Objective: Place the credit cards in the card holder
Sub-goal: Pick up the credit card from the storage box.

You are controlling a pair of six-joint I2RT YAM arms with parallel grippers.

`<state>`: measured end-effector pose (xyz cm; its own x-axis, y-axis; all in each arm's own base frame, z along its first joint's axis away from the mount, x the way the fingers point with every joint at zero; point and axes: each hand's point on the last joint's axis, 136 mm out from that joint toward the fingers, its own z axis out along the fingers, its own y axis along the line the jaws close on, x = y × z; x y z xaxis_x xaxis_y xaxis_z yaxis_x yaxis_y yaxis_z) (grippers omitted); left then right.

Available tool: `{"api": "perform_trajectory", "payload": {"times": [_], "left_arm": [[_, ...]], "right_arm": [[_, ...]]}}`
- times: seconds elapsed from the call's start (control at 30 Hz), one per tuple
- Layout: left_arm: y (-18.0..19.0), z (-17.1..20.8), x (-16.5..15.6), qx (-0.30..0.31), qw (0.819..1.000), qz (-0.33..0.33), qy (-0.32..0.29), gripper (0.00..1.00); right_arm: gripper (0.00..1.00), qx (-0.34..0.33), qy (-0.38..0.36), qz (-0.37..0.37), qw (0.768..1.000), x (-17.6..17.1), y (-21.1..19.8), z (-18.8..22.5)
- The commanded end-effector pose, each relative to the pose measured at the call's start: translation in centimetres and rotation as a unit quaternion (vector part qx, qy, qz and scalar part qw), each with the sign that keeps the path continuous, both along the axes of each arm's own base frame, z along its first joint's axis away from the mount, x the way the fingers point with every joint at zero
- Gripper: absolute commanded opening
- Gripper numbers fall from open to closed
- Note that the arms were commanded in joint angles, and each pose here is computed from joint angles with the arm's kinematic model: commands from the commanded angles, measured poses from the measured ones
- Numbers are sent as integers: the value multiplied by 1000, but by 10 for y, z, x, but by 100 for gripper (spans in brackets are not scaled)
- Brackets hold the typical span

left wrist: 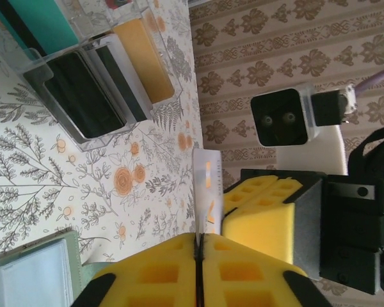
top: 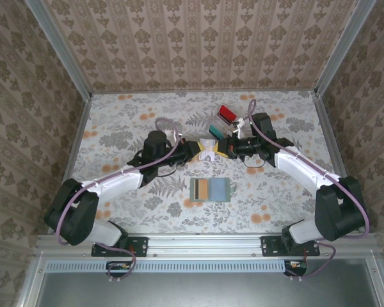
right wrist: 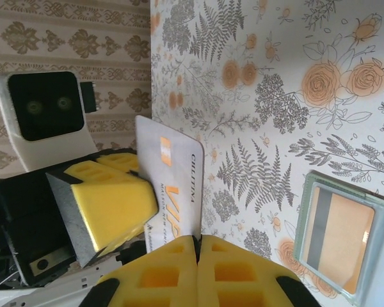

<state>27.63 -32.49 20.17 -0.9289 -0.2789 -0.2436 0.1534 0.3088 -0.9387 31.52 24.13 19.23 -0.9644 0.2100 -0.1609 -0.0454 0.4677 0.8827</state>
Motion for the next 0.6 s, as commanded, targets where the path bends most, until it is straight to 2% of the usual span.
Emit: {"api": "perform_trajectory", "payload": {"times": [0.0, 0.07, 0.17, 0.23, 0.33, 0.57], "left_arm": [[3, 14, 1, -10, 1000, 11, -7, 5], [9, 7, 1, 7, 1000, 25, 1, 0], [18, -7, 0, 42, 998, 42, 11, 0], [24, -21, -4, 78, 996, 45, 12, 0], [29, -42, -14, 126, 991, 43, 11, 0], [26, -80, -39, 168, 985, 36, 9, 0]], "right_arm": [[10, -15, 11, -4, 1000, -1, -1, -11], [15, -38, 17, -15, 999, -2, -7, -19], [22, -97, 25, -26, 995, -8, -19, -36], [23, -140, 31, -26, 989, -16, -26, -49], [23, -167, 43, -17, 985, -30, -26, -65], [20, -205, 65, -13, 976, -58, -25, -105]]}}
